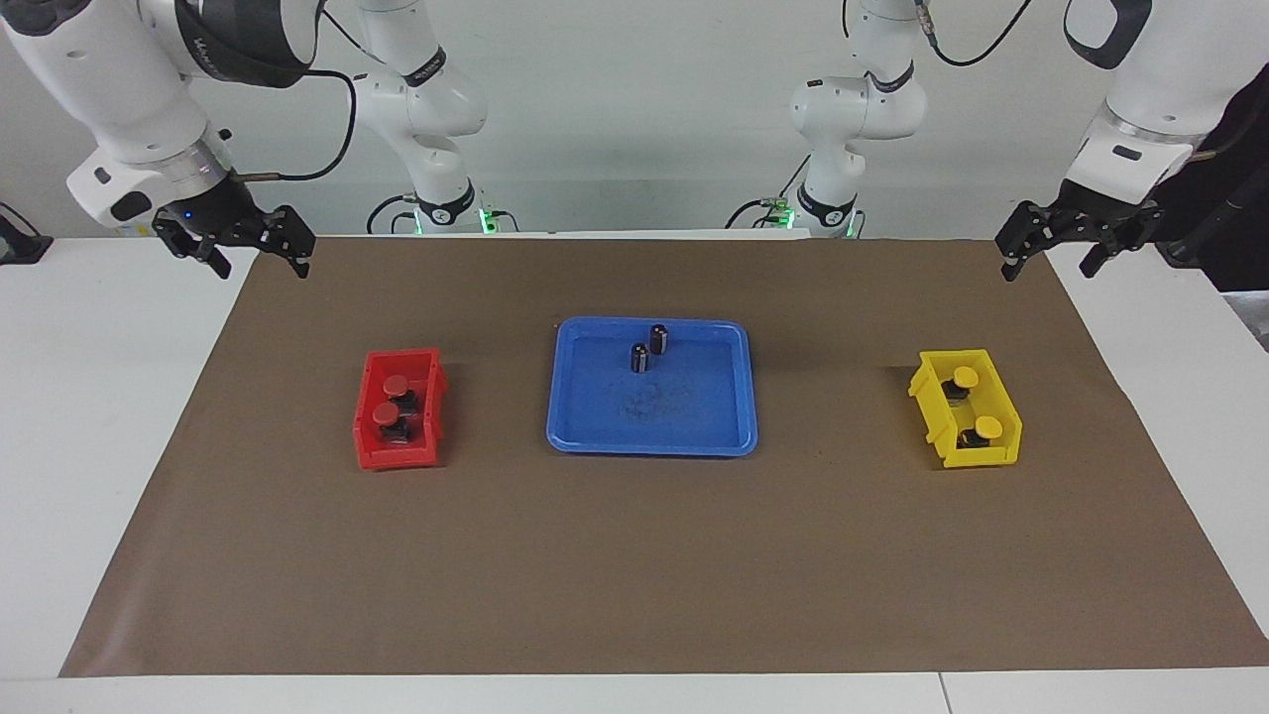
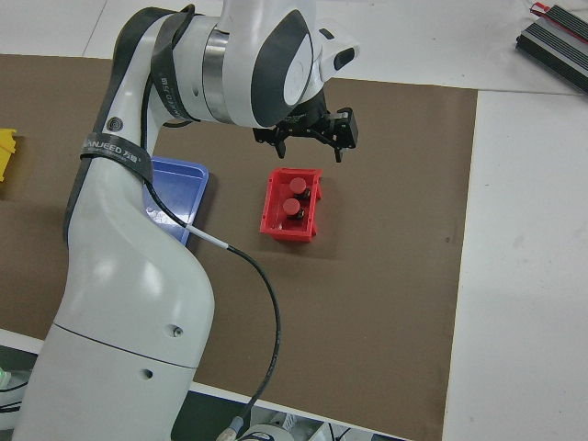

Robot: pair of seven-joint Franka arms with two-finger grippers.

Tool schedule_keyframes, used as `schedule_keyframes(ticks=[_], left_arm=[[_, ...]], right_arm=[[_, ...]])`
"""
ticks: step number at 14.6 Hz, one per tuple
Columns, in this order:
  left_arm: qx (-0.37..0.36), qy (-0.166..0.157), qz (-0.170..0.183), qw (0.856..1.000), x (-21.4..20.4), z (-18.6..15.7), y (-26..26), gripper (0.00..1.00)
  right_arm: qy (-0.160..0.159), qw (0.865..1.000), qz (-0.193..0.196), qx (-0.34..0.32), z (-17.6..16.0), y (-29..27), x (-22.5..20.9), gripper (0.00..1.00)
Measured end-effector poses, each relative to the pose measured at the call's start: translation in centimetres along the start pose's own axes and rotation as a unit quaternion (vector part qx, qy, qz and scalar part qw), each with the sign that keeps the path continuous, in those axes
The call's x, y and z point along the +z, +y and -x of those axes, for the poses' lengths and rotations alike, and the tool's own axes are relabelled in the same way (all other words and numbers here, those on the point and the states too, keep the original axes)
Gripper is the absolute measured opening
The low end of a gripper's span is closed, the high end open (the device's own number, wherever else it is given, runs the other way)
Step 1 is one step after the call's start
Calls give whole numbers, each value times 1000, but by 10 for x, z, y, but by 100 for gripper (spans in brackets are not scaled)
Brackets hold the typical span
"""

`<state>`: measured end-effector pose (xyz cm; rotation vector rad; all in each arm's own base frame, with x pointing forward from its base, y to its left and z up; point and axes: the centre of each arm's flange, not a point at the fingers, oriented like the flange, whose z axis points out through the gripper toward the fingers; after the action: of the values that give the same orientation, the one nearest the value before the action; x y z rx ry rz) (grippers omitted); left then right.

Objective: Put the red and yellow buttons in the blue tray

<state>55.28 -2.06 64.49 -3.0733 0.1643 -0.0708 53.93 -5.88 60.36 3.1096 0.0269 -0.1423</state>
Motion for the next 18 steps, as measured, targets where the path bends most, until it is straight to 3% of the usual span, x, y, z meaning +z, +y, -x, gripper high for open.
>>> schedule_keyframes(ticks=[4, 7, 8, 9, 11, 18], left_arm=[[4, 0, 0, 1000, 0, 0, 4, 100], [7, 0, 0, 1000, 0, 0, 7, 100], [7, 0, 0, 1000, 0, 0, 8, 100], [6, 0, 0, 1000, 0, 0, 7, 100], [6, 0, 0, 1000, 0, 0, 6, 100], [7, 0, 0, 1000, 0, 0, 8, 100]], right_arm=[[39, 999, 5, -21, -20, -33, 24, 100], [57, 998, -13, -18, -39, -40, 74, 97], [61, 998, -18, -16, -47, -42, 95, 89], [65, 998, -20, -15, -54, -47, 113, 89], [72, 997, -21, -13, -64, -61, 147, 79], [78, 997, -21, -9, -58, -69, 215, 71]])
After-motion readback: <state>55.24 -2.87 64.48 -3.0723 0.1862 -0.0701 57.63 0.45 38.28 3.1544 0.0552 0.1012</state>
